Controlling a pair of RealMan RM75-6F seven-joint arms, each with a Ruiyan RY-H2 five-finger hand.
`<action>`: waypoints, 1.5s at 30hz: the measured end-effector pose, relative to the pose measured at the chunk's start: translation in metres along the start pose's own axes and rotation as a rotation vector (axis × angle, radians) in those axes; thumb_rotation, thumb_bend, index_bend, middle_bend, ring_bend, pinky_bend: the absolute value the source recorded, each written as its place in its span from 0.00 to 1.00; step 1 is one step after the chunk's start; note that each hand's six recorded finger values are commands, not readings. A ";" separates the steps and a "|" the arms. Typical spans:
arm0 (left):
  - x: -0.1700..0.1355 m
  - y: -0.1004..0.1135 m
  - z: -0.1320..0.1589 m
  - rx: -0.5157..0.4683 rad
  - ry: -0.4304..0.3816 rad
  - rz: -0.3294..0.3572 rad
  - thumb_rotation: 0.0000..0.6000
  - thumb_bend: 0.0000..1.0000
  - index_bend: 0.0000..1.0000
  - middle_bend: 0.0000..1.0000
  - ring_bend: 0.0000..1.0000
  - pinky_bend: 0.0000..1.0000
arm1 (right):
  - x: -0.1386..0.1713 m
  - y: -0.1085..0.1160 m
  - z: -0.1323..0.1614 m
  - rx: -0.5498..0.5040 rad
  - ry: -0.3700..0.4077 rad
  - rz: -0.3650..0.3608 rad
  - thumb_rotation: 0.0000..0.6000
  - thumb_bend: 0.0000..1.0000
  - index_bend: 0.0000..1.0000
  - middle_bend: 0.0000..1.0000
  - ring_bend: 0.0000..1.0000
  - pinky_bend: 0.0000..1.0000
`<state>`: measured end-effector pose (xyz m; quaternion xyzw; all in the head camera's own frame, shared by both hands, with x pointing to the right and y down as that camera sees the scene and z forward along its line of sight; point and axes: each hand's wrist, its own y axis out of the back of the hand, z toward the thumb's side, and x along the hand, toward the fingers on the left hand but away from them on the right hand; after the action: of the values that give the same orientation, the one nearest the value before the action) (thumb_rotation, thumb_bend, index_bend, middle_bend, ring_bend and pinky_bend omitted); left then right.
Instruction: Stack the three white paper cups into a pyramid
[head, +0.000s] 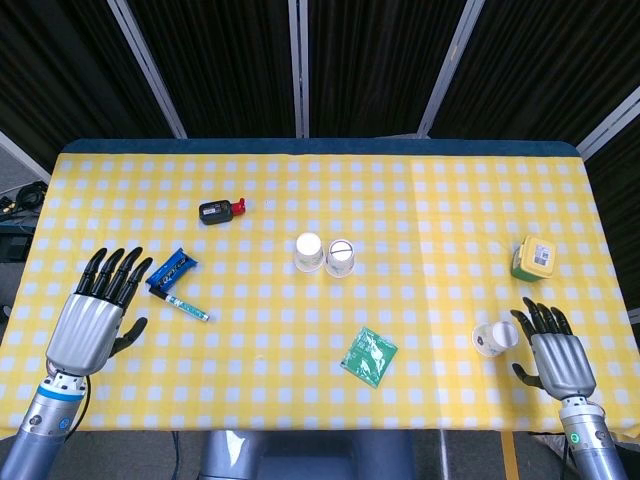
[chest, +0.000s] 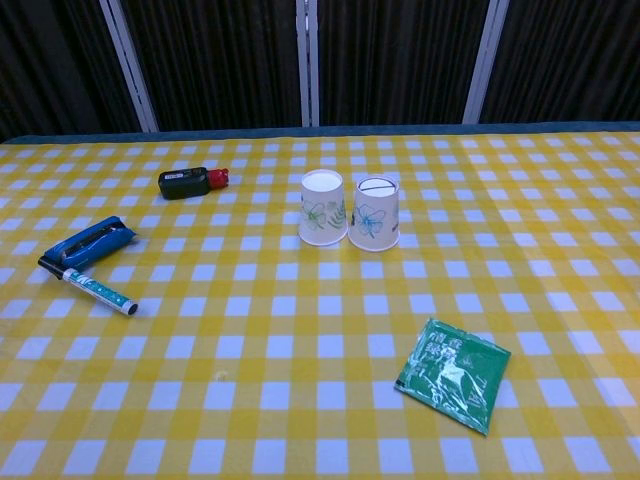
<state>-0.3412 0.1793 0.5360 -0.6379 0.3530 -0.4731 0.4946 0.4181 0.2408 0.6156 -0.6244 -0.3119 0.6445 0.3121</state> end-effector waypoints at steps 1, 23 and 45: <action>0.000 0.000 0.000 0.000 0.001 0.000 1.00 0.27 0.00 0.00 0.00 0.00 | -0.001 -0.001 -0.001 -0.001 -0.001 0.003 1.00 0.18 0.17 0.00 0.00 0.00; 0.004 -0.002 -0.004 0.004 0.016 -0.014 1.00 0.27 0.00 0.00 0.00 0.00 | -0.016 -0.012 0.009 -0.006 0.029 0.039 1.00 0.30 0.25 0.00 0.00 0.00; 0.005 -0.001 -0.006 -0.001 0.020 -0.020 1.00 0.27 0.00 0.00 0.00 0.00 | -0.028 -0.012 0.031 -0.002 0.056 0.002 1.00 0.32 0.46 0.11 0.00 0.00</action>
<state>-0.3456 0.1730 0.5389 -0.6369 0.3517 -0.4840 0.4861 0.3878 0.2253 0.6431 -0.6429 -0.3030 0.6269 0.3193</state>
